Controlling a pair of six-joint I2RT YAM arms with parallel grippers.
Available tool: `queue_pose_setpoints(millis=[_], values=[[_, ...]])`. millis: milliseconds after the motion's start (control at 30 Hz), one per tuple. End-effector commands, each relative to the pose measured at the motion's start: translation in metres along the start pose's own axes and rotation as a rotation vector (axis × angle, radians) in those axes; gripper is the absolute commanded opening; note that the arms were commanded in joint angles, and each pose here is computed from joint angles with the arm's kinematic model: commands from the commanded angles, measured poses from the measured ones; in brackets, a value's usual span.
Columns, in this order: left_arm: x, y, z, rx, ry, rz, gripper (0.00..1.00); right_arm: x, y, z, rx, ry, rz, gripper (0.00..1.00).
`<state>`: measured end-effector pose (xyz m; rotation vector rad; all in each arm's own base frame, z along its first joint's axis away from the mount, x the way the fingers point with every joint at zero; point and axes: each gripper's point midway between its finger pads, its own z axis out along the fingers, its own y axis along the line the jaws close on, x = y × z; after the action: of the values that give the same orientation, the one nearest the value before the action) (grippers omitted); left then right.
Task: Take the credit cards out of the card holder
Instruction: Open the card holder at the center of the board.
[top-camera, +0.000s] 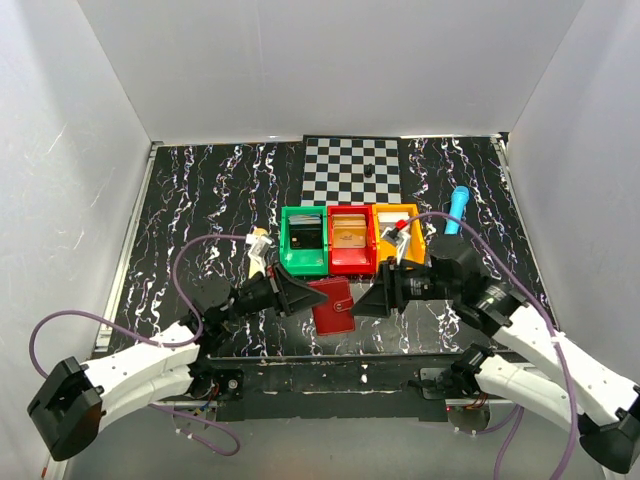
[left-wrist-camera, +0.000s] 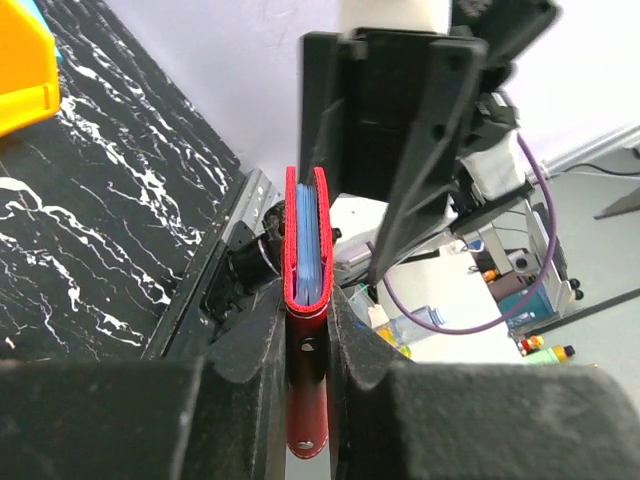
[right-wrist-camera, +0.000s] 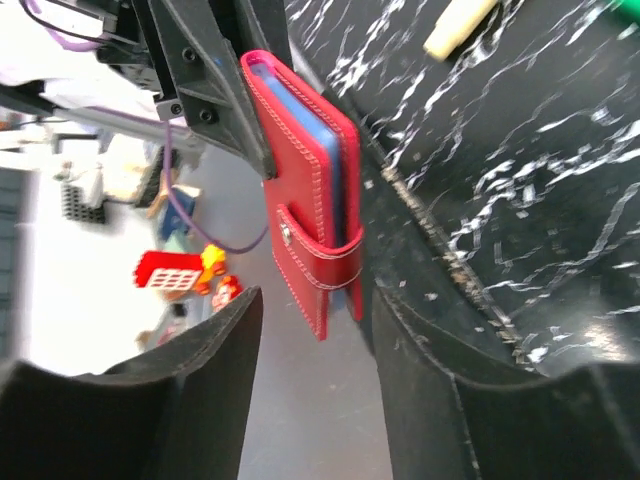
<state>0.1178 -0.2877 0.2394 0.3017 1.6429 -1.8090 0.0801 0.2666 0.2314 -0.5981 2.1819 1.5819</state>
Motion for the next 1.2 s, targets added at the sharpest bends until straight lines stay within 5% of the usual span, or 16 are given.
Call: queue_pose_setpoints(millis=[0, 133, 367, 500, 667, 800, 1167], values=[[-0.018, 0.004, 0.011, -0.165, 0.036, 0.018, 0.00, -0.022, -0.001, -0.040, 0.217, -0.086, -0.197, 0.60], [-0.027, 0.039, 0.006, -0.397, 0.003, 0.025, 0.00, -0.031, -0.018, -0.057, 0.405, -0.127, -0.204, 0.69], [-0.024, 0.067, 0.007, -0.686, 0.055, 0.027, 0.00, -0.054, -0.045, -0.071, 0.884, -0.178, -0.341, 0.70], [-0.039, 0.076, 0.001, -0.873, 0.028, 0.032, 0.00, -0.082, -0.042, -0.088, 1.115, -0.316, -0.406, 0.76], [-0.049, 0.056, 0.009, -0.875, 0.005, 0.040, 0.00, -0.089, -0.013, -0.050, 0.862, -0.346, -0.436, 0.93], [-0.057, 0.040, 0.017, -0.841, -0.016, 0.025, 0.00, -0.088, 0.004, -0.031, 0.725, -0.354, -0.420, 0.83], [-0.051, 0.035, 0.031, -0.879, 0.011, 0.003, 0.00, -0.079, -0.003, 0.003, 0.787, -0.219, -0.388, 0.70]])
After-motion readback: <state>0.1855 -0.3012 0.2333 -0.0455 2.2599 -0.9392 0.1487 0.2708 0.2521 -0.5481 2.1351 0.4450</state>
